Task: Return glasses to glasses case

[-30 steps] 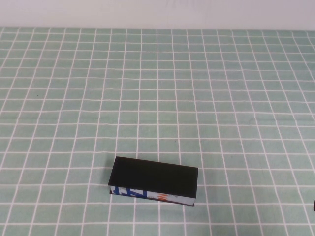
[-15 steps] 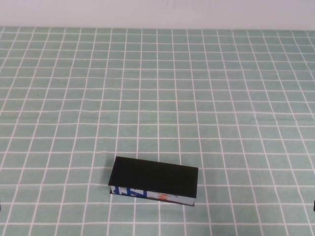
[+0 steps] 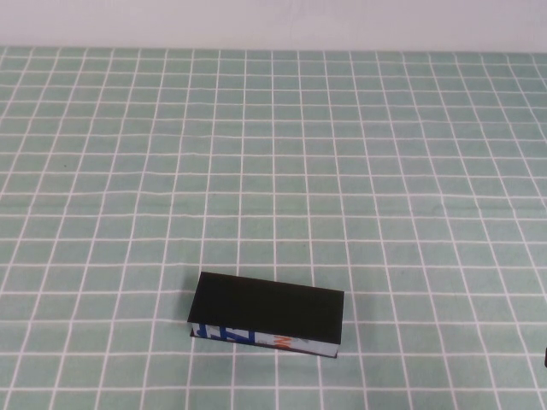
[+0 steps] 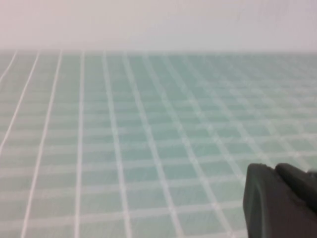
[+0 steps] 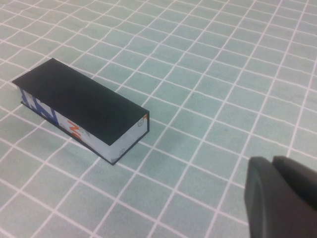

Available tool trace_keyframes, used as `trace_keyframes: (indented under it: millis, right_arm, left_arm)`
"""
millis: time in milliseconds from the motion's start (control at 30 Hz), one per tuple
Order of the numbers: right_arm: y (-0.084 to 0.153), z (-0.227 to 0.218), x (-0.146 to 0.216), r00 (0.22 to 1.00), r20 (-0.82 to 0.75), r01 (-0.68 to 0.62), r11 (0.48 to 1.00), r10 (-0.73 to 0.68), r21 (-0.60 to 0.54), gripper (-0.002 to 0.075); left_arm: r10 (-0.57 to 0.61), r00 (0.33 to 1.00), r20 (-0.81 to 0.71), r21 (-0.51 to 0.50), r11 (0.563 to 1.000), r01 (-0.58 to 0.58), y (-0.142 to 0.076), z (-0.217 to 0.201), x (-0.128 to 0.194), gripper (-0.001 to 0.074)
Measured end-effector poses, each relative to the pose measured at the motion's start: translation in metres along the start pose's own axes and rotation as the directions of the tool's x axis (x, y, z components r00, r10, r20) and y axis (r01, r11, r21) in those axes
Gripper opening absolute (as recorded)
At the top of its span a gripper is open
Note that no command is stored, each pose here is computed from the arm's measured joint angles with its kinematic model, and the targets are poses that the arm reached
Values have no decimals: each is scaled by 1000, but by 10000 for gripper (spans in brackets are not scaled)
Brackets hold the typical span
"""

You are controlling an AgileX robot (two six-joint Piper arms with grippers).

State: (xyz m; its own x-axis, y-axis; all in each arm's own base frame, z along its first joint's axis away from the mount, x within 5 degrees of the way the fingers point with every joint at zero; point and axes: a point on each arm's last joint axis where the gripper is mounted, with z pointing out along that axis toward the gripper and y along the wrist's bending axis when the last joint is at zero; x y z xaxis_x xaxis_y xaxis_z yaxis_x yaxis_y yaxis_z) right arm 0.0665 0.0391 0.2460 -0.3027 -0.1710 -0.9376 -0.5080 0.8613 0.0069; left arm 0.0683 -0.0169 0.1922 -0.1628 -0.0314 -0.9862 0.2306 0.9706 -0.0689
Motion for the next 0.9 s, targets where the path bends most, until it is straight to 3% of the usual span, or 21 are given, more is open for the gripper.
trace_keyframes:
  millis: [367, 900]
  right_arm:
    - [0, 0, 0, 1000, -2, 0, 1000, 0, 0, -13]
    - [0, 0, 0, 1000, -2, 0, 1000, 0, 0, -13]
  left_arm:
    - [-22, 993, -119, -181, 984, 0, 12, -15, 21, -2]
    - [20, 991, -131, -195, 980, -46, 14, -15, 21, -2]
